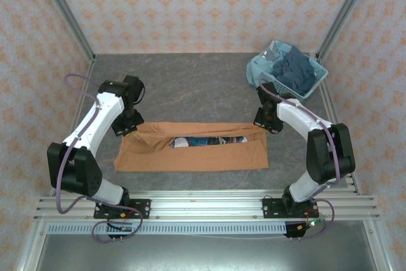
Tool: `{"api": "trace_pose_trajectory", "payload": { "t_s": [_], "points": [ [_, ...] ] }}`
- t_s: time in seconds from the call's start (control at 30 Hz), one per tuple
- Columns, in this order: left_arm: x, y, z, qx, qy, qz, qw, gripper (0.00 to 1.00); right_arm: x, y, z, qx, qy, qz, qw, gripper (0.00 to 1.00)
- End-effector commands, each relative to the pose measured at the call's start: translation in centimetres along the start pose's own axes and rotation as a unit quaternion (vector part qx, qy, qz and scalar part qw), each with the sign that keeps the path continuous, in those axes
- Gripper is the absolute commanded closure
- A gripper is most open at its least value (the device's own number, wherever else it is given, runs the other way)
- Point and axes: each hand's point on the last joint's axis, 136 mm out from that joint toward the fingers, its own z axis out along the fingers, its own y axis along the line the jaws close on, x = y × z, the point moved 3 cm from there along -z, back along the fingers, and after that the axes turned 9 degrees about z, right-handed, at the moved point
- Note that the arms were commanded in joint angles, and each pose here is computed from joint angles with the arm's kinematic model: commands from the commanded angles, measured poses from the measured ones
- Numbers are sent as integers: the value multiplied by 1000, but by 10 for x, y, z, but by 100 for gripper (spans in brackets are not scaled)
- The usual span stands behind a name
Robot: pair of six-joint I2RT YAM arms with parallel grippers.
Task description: Fold and stack the t-shirts
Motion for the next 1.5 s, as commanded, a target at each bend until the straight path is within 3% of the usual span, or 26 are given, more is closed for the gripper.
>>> {"api": "trace_pose_trajectory", "payload": {
  "t_s": [0.0, 0.57, 0.93, 1.0, 1.07, 1.17, 1.47],
  "points": [
    [17, 10, 4, -9, 10, -5, 1000, 100, 12, -12, -5, 18, -2, 0, 1000, 100],
    [47, 19, 34, -28, 38, -24, 999, 100, 24, -19, -2, 31, 9, 2, 999, 100],
    [77, 8, 51, 12, 63, -74, 995, 100, 31, -26, 9, 51, 24, 0, 998, 99],
    [79, 4, 51, 16, 66, -75, 995, 100, 32, -27, 11, 55, 28, -1, 998, 92],
    [80, 0, 51, 21, 68, -79, 994, 100, 34, -28, 13, 61, 32, -1, 998, 71],
    [79, -2, 46, 26, 61, -88, 994, 100, 33, -28, 12, 60, 32, 0, 998, 56],
    [90, -14, 36, 73, 61, -184, 978, 100, 28, -25, -5, 42, 15, -11, 999, 47]
  ]
}}
